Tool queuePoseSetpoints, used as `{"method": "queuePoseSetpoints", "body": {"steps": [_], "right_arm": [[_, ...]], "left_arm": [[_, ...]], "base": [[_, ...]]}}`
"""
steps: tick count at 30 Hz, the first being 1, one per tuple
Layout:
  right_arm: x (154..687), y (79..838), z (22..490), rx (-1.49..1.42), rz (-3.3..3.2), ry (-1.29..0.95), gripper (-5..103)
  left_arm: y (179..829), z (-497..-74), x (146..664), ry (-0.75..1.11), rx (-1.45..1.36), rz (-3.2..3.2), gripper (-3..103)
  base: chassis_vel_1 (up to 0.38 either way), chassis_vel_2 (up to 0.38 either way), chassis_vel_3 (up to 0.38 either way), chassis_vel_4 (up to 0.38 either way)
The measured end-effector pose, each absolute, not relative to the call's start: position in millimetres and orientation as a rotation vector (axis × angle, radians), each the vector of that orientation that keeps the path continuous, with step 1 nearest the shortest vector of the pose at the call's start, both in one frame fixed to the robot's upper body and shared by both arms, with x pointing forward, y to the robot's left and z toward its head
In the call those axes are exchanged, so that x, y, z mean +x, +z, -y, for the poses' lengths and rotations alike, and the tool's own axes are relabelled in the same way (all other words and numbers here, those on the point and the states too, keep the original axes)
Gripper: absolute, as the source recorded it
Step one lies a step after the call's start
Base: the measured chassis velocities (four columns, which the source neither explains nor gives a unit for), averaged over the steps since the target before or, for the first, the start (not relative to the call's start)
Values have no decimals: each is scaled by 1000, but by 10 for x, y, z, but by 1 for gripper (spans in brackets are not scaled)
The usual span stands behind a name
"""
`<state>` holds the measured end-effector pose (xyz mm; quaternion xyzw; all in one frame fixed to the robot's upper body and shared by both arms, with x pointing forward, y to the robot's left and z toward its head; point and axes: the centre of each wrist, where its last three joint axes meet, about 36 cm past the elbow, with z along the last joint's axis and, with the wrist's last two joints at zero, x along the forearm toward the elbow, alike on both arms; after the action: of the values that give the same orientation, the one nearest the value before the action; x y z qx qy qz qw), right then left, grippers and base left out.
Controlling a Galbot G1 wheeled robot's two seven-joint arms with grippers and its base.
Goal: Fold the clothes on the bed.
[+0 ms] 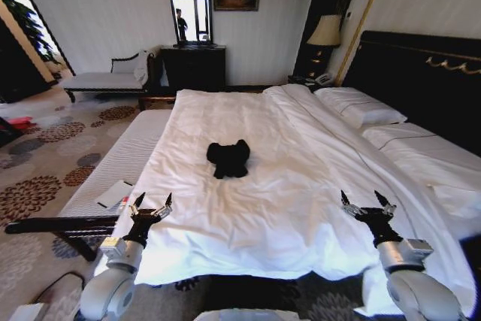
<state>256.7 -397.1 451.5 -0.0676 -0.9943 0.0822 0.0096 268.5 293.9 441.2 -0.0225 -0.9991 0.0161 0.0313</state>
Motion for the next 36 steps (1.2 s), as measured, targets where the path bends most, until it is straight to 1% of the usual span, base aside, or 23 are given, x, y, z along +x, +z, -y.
{"method": "queuePoseSetpoints", "body": {"steps": [4, 9, 16, 28, 36], "right_arm": [[2561, 4511, 3968, -212, 3104, 253, 100], [2556, 4484, 3953, -205, 3110, 237, 100], [2549, 4467, 3948, -205, 3109, 224, 100], [2549, 4475, 3951, -208, 3109, 224, 100], [2524, 4450, 3947, -215, 3108, 215, 100]], "left_arm": [[4410, -2942, 2680, 47, -67, 3077, 100], [4406, -2944, 2672, 43, -64, 3078, 100], [4413, -2943, 2679, 42, -65, 3082, 100], [4422, -2948, 2677, 39, -64, 3084, 100], [4400, -2914, 2655, 48, -71, 3075, 100]], "base": [[59, 202, -79, -220], [-63, 117, 77, -105], [-123, 15, 96, -40], [-16, 1, 4, 3], [-134, -106, 131, 118]]}}
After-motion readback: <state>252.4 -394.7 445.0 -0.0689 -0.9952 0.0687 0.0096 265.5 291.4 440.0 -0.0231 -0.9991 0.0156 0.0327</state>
